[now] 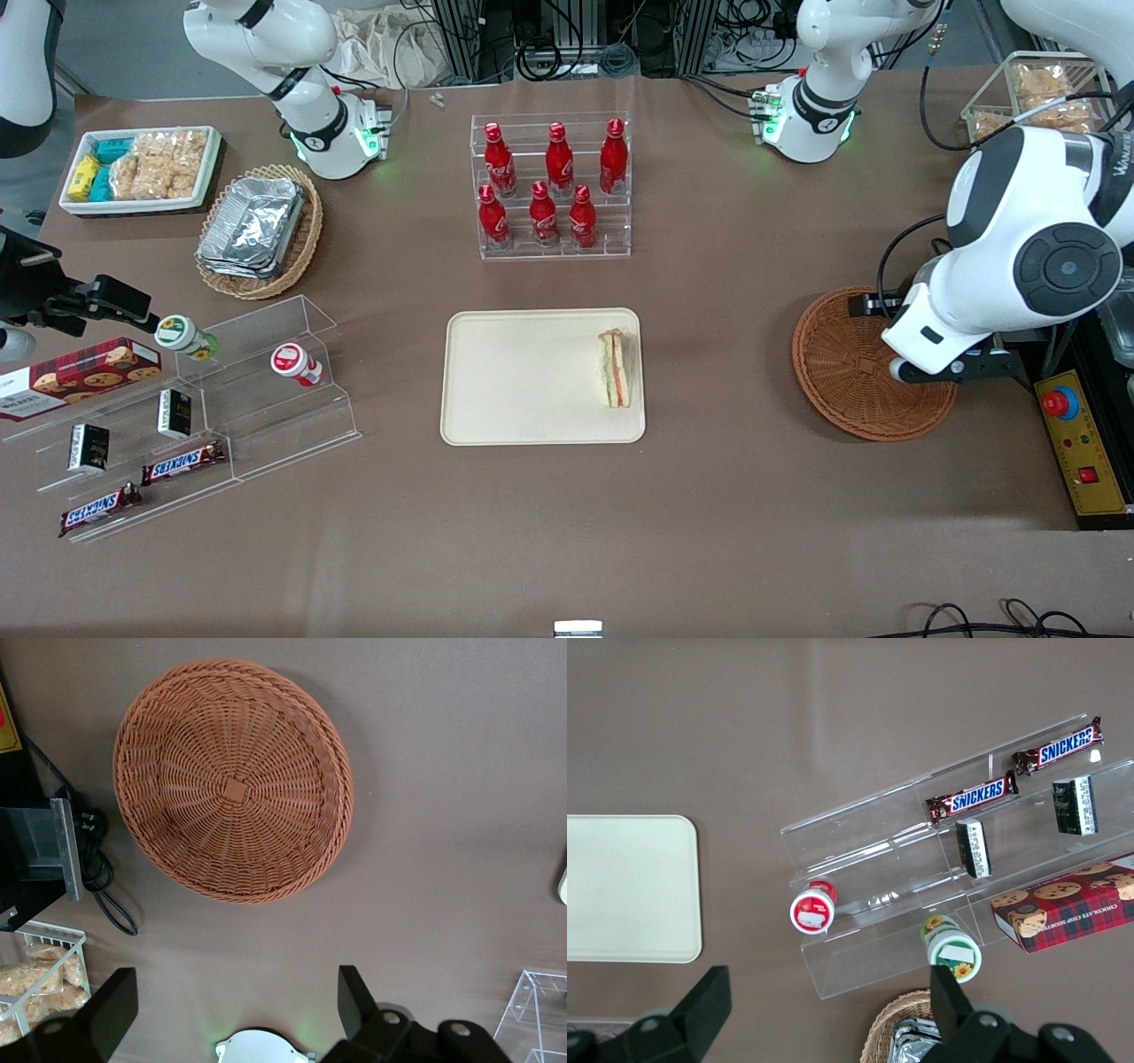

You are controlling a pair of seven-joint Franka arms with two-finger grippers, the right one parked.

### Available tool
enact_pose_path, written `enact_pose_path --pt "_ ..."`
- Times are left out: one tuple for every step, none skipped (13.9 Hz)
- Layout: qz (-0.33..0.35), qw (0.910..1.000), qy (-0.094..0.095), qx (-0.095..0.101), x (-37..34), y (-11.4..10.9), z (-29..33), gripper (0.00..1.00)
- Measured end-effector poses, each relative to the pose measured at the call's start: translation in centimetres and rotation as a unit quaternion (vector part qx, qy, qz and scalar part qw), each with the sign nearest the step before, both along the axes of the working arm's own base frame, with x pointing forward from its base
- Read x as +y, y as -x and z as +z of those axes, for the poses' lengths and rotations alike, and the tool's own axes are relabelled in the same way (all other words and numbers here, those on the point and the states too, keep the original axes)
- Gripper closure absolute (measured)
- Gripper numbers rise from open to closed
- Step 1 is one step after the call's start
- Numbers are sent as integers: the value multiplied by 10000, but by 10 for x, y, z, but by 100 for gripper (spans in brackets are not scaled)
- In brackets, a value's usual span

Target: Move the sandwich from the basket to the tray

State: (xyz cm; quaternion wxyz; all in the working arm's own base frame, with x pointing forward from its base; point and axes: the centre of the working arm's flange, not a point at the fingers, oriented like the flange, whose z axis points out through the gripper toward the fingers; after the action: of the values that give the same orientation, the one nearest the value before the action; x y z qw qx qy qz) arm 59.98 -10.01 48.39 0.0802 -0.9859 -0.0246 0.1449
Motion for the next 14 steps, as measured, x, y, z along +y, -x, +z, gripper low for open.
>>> enact_pose_path --pt "67 10000 -1 -4 8 -1 0 0" --pt "107 9999 16 -9 19 -3 2 0" --pt "72 10000 64 -17 29 -4 4 0" --pt "29 9999 120 -38 37 -4 7 0" --pt "22 9998 179 -81 43 -5 11 0" --pt "54 9996 241 -132 48 -6 14 0" --pt "116 9993 299 -195 54 -7 17 0" --pt "152 9989 358 -247 61 -8 19 0" --pt "144 9986 424 -274 66 -8 22 0" --pt "133 9982 485 -311 69 -8 24 0" --pt "131 9979 511 -378 71 -8 26 0" --pt "130 9976 508 -463 73 -7 25 0" --pt "133 9972 510 -528 73 -6 23 0" --pt "130 9971 510 -547 72 -4 20 0"
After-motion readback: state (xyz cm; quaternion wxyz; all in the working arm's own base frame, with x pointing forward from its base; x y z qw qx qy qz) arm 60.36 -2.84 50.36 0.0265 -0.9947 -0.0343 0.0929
